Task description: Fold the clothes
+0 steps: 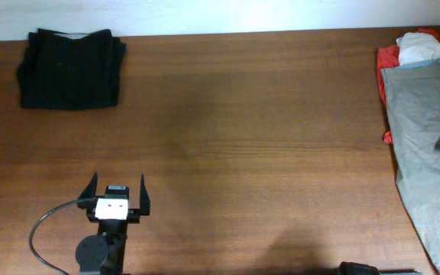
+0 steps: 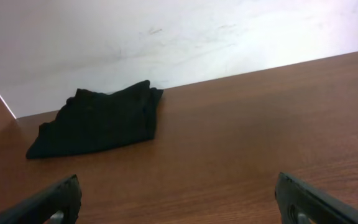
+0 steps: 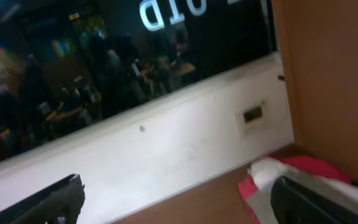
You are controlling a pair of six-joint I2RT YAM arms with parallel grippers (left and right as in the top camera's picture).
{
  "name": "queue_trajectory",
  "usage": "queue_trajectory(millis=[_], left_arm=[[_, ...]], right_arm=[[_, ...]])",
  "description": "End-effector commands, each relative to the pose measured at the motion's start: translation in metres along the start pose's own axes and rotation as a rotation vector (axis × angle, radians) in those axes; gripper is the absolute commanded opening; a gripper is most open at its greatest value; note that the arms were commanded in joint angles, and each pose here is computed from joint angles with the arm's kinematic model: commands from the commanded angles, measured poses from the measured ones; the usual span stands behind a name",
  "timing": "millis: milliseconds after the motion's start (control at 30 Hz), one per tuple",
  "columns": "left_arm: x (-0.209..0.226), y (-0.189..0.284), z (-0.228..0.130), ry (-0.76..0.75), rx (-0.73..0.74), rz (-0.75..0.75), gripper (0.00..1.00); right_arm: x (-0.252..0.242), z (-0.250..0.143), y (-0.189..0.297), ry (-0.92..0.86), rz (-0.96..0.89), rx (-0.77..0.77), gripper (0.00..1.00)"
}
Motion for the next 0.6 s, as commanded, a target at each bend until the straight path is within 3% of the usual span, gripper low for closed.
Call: queue_trajectory(millis=[0, 167, 333, 567], left_arm=[[0.001, 0.000, -0.002, -0.016, 0.005, 0.011, 0.99], [0.001, 0.000, -0.002, -0.016, 0.005, 0.011, 0.99], [0.001, 0.000, -0.002, -0.016, 0.005, 0.011, 0.99], [0.001, 0.000, -0.002, -0.016, 0.005, 0.011, 0.99]], right_arm=[[-0.025, -0.041, 0.002, -0.015, -0.049, 0.076, 0.98], [-0.064, -0.114, -0.012, -0.069, -0.052, 0.113, 0.99], [-0.090, -0.188, -0.023, -0.088, 0.071, 0.074, 0.99], [-0.120, -0.269, -0.045, -0.095, 0.148, 0.059, 0.99]])
Point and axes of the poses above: each gripper's point midway between its finger pads, its own y axis back along the fingers, its own x axis along the line the jaws close on, z = x × y, the point moved 3 cm from there along y, back along the fingers, and after that the axes turned 13 degrees about -y, right-handed, at the moved point
